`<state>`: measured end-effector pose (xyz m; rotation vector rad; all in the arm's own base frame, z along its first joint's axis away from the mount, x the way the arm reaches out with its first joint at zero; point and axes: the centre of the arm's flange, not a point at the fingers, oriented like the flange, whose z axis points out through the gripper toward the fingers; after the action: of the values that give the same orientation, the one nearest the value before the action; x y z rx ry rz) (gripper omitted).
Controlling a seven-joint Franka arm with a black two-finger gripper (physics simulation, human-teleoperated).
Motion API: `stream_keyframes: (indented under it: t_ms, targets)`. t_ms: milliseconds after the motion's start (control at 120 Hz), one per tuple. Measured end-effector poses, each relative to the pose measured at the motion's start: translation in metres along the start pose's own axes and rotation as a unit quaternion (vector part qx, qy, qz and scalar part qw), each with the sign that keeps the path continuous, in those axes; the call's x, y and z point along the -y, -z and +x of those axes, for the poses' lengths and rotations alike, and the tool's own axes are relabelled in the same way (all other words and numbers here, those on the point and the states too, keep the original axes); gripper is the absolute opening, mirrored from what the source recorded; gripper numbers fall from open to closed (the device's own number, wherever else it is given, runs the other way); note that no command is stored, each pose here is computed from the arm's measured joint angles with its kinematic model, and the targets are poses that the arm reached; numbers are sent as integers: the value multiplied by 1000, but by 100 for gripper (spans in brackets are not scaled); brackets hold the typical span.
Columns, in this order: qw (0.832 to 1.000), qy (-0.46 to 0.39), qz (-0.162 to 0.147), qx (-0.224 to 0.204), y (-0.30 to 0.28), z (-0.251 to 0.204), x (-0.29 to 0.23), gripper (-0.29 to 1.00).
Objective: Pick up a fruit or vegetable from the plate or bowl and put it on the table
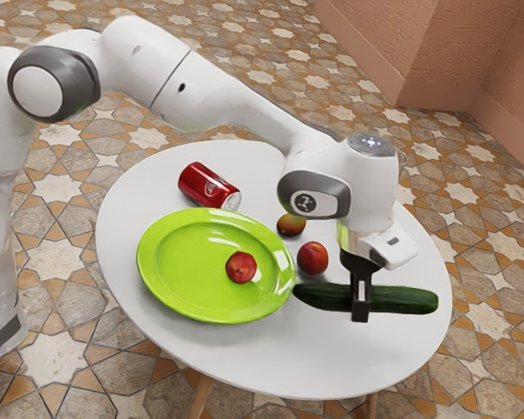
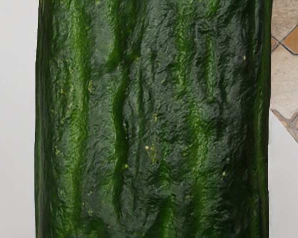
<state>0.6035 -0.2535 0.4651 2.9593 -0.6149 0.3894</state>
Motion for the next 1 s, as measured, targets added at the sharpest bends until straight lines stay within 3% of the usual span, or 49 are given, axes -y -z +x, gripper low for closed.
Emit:
stream_keyframes:
  t_ms: [150, 292, 400, 525, 592, 667, 717, 858, 942, 1000]
  targets:
    - [1000, 19, 1, 17, -29, -1, 27, 14]
    - [1000, 3, -3, -1, -31, 22, 14, 15]
    - [1000, -16, 10, -3, -34, 25, 11, 43]
    - [999, -18, 30, 4, -24, 26, 22, 58]
    - [998, -7, 59, -7, 47, 35, 38, 62]
    - [991, 25, 119, -51, 218, 7, 50, 64]
    - [987, 55, 140, -48, 293, -19, 61, 65]
    - [977, 129, 167, -21, 387, -71, 127, 67]
    - [957, 218, 189, -5, 413, -120, 230, 67]
    - [937, 298, 177, 46, 380, -155, 321, 67]
